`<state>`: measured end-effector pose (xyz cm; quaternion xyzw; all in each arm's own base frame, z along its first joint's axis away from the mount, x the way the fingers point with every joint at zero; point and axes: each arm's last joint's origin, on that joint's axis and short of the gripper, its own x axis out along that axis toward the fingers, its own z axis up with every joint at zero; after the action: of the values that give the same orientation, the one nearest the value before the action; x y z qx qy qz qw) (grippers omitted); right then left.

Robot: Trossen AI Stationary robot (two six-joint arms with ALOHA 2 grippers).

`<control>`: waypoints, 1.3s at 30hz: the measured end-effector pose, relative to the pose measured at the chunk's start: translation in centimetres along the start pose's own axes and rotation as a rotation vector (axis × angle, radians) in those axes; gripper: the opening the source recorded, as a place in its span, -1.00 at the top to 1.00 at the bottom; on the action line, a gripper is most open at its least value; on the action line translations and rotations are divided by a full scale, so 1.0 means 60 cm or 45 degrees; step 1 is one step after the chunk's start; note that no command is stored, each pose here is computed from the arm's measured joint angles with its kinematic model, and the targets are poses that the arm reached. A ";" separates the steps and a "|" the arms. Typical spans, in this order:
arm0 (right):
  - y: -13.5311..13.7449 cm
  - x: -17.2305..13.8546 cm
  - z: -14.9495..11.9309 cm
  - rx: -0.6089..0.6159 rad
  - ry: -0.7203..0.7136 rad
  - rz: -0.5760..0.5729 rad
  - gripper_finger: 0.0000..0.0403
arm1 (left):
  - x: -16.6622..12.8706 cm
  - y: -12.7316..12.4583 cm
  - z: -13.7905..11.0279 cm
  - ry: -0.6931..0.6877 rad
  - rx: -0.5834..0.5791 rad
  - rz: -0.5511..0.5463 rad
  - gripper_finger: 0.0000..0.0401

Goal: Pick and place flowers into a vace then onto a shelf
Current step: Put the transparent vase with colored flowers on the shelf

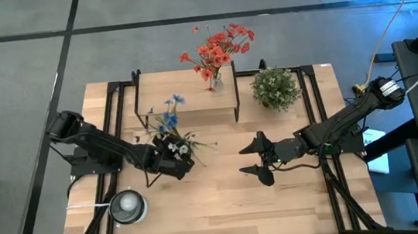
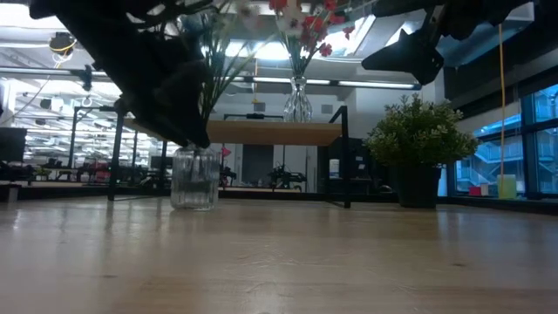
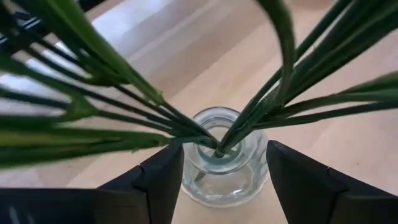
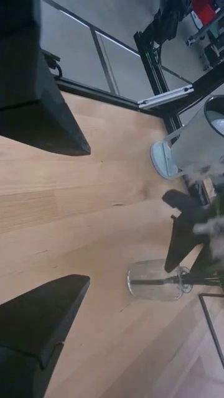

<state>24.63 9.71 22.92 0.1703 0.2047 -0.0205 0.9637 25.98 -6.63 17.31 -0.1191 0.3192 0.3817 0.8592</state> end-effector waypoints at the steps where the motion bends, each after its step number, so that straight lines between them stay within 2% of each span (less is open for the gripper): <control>1: 0.000 0.000 0.000 0.000 -0.001 0.000 -0.64 | 0.003 0.001 0.000 -0.002 -0.007 0.011 -0.11; 10: 0.001 0.000 0.001 0.004 -0.009 0.005 -0.64 | 0.019 0.003 0.002 -0.128 -0.051 0.136 -0.07; 14: 0.001 0.000 0.001 0.004 -0.010 0.006 -0.64 | 0.024 0.005 0.004 -0.127 -0.069 0.151 0.00; 20: 0.001 0.000 0.002 0.004 -0.011 0.006 -0.64 | 0.027 0.007 0.006 -0.109 -0.069 0.150 0.22; 26: 0.001 0.000 0.001 0.010 -0.011 0.006 -0.64 | 0.027 0.007 0.006 -0.102 -0.052 0.143 0.23; 30: 0.001 0.000 0.002 0.015 -0.014 0.008 -0.64 | 0.023 0.007 0.009 -0.090 -0.056 0.124 0.23; 33: 0.001 0.000 0.002 0.077 -0.015 0.010 -0.64 | 0.014 0.003 0.020 -0.060 -0.040 0.069 0.23; 39: 0.001 0.000 0.002 0.079 -0.015 0.010 -0.64 | -0.028 -0.001 0.075 -0.112 0.024 -0.045 0.23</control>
<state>24.69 9.74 23.06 0.2007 0.1976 -0.0241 0.9592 27.23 -5.66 21.83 -0.0997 0.2825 0.3682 0.8802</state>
